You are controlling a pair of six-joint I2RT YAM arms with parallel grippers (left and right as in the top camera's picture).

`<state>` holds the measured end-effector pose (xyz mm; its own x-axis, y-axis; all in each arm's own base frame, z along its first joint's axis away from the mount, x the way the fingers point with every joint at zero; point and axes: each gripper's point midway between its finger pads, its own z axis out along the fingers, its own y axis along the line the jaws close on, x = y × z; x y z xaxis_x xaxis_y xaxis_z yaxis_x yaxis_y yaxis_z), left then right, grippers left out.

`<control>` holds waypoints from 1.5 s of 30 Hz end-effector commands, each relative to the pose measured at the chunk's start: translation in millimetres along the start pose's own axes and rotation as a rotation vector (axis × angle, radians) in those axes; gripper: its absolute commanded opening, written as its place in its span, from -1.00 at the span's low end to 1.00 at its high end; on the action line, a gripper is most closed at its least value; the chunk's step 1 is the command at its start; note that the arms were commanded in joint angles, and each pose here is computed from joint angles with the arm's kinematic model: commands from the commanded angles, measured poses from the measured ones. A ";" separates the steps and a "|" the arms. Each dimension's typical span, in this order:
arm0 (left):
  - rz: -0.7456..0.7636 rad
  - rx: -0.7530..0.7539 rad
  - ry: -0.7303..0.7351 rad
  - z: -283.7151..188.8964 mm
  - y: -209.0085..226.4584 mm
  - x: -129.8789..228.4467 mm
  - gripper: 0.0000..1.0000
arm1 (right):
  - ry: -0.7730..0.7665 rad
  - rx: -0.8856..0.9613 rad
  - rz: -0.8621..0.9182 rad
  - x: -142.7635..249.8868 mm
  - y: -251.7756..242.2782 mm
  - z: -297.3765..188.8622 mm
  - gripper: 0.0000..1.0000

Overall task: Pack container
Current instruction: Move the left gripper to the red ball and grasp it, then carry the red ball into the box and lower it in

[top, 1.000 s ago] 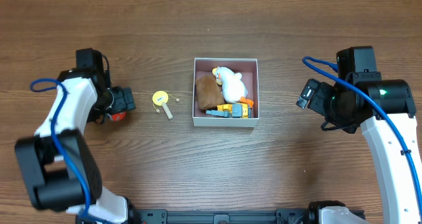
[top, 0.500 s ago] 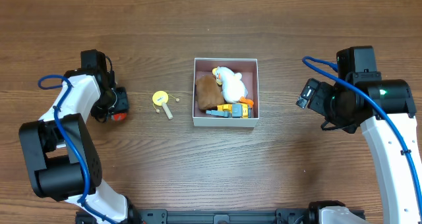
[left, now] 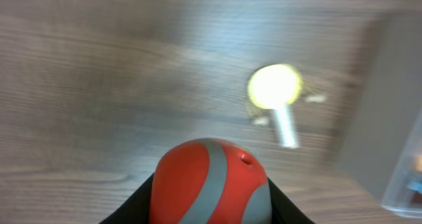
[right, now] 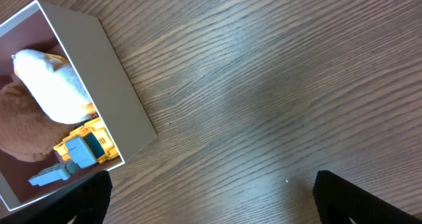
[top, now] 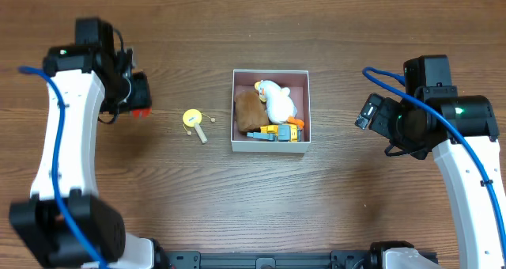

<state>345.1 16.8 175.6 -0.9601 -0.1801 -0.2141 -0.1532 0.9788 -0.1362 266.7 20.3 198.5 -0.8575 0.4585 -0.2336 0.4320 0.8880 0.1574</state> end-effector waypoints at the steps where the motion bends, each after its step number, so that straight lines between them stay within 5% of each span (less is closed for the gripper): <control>1: 0.158 0.106 -0.139 -54.2 -59.3 -5.3 -0.90 | -0.013 0.005 -0.001 -3.0 -1.5 -1.5 1.00; 8: 0.476 0.072 -0.201 -51.7 -143.0 12.9 -0.90 | -0.017 0.003 -0.001 -3.9 -1.1 -1.5 1.00; 17: 0.919 -0.012 -0.116 39.7 -225.8 35.1 -0.92 | -0.025 -0.002 -0.001 -5.9 0.1 -1.5 1.00; 27: 1.120 0.111 -0.146 95.1 -294.9 49.7 -0.89 | -0.025 -0.002 -0.001 -5.9 0.1 -1.5 1.00; 33: 1.144 0.159 -0.192 97.0 -317.7 53.5 -0.58 | -0.024 -0.002 -0.001 -5.7 0.1 -1.5 1.00; 40: 1.147 0.185 -0.168 107.8 -321.5 58.4 0.22 | -0.022 0.000 -0.001 -5.2 -0.3 -1.5 1.00; 45: 1.147 0.186 -0.176 106.2 -322.5 57.2 0.10 | -0.022 0.000 -0.001 -5.1 -0.3 -1.5 1.00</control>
<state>365.1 -315.0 106.5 -0.4782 0.7679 -0.4261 0.8191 0.5650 0.0990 269.0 20.4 199.2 -0.8564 0.4559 -0.2422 0.4278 0.8893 0.1615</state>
